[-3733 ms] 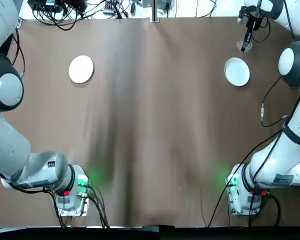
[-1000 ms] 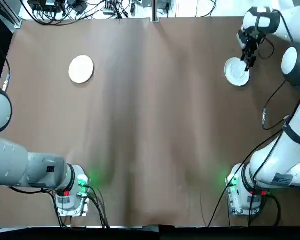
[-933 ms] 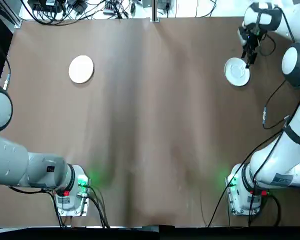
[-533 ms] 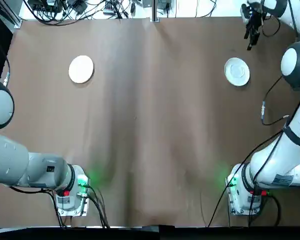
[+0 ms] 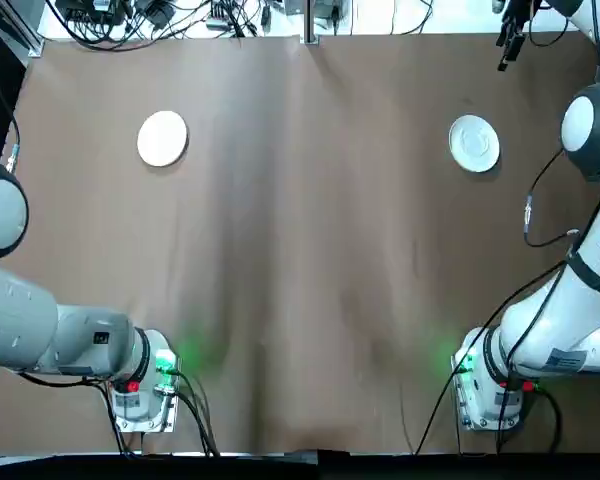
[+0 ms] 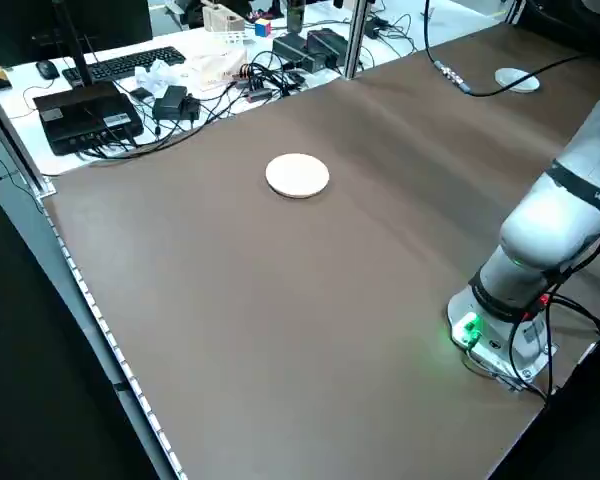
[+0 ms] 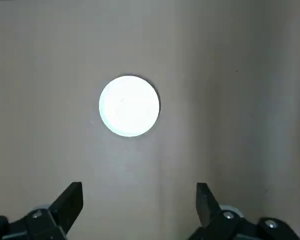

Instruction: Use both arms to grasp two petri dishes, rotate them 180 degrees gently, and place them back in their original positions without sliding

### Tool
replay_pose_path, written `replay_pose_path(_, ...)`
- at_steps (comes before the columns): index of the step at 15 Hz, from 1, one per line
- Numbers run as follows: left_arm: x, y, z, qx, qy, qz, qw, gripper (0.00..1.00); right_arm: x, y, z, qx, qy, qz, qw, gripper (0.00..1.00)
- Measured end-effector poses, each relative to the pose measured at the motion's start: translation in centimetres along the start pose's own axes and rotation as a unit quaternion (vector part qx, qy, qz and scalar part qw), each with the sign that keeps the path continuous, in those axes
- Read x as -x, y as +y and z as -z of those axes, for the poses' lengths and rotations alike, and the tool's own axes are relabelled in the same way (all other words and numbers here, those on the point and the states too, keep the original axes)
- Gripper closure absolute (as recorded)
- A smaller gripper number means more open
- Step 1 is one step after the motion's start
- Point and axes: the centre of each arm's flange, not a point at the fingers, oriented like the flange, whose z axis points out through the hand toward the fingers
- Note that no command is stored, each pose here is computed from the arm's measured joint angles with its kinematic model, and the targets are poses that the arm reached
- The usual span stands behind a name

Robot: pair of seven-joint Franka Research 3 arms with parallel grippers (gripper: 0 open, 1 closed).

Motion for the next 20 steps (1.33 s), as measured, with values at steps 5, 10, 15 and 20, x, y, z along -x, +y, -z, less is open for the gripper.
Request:
replay_pose_path(5,0.0,0.1,0.0,0.0,-0.001,-0.001,1.0,0.0,-1.9,-1.0,3.3,0.012,0.006,-0.134,0.991,0.0)
replay_pose_path(10,0.3,0.5,-0.2,0.0,-0.012,-0.003,1.0,0.0,-4.7,-5.4,9.2,0.003,0.007,-0.323,0.946,0.0)
replay_pose_path(15,0.3,0.4,-0.4,-0.001,-0.018,-0.003,1.0,0.0,-5.4,-9.4,15.4,0.019,0.029,-0.544,0.838,0.0)
replay_pose_path(20,0.3,0.2,-0.5,-0.001,-0.019,-0.001,1.0,0.0,-4.4,-12.9,20.2,0.029,0.051,-0.618,0.784,0.0)
